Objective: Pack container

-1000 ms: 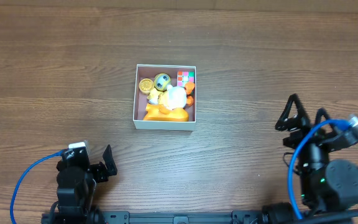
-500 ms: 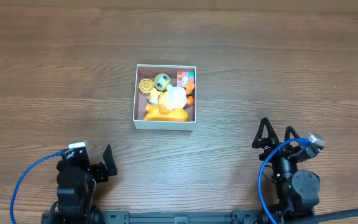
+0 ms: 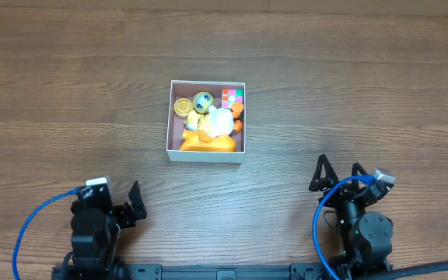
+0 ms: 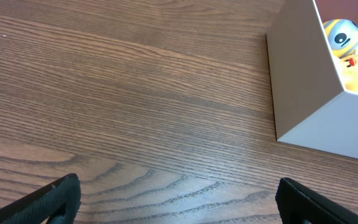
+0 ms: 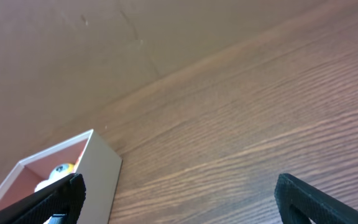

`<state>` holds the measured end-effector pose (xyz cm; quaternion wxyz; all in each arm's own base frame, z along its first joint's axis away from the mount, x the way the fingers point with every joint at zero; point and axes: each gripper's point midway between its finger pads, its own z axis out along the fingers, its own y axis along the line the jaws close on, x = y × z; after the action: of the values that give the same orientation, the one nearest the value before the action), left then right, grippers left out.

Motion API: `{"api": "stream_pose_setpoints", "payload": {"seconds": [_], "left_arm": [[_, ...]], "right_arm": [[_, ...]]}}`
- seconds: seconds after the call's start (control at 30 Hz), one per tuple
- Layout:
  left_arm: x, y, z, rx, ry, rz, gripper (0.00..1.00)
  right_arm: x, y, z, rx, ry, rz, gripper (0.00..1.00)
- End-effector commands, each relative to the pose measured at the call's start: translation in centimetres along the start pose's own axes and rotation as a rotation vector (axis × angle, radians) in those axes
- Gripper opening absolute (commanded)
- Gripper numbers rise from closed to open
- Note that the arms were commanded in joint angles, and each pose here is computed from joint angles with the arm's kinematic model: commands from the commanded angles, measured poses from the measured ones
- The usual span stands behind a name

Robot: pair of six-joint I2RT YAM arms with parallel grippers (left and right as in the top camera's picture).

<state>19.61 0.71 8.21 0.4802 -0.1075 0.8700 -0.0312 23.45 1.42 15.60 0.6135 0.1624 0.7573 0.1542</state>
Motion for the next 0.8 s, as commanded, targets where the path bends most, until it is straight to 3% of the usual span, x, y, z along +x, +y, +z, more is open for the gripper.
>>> {"api": "stream_pose_setpoints", "payload": {"seconds": [0.0,0.77], "left_arm": [[0.13,-0.14,0.08,0.012,-0.001,0.009,1.00],[0.13,-0.14,0.08,0.012,-0.001,0.009,1.00]], "right_arm": [[0.57,0.11,0.12,-0.022,0.005,-0.049,1.00],[0.44,0.20,0.06,-0.026,-0.002,-0.098,1.00]]}}
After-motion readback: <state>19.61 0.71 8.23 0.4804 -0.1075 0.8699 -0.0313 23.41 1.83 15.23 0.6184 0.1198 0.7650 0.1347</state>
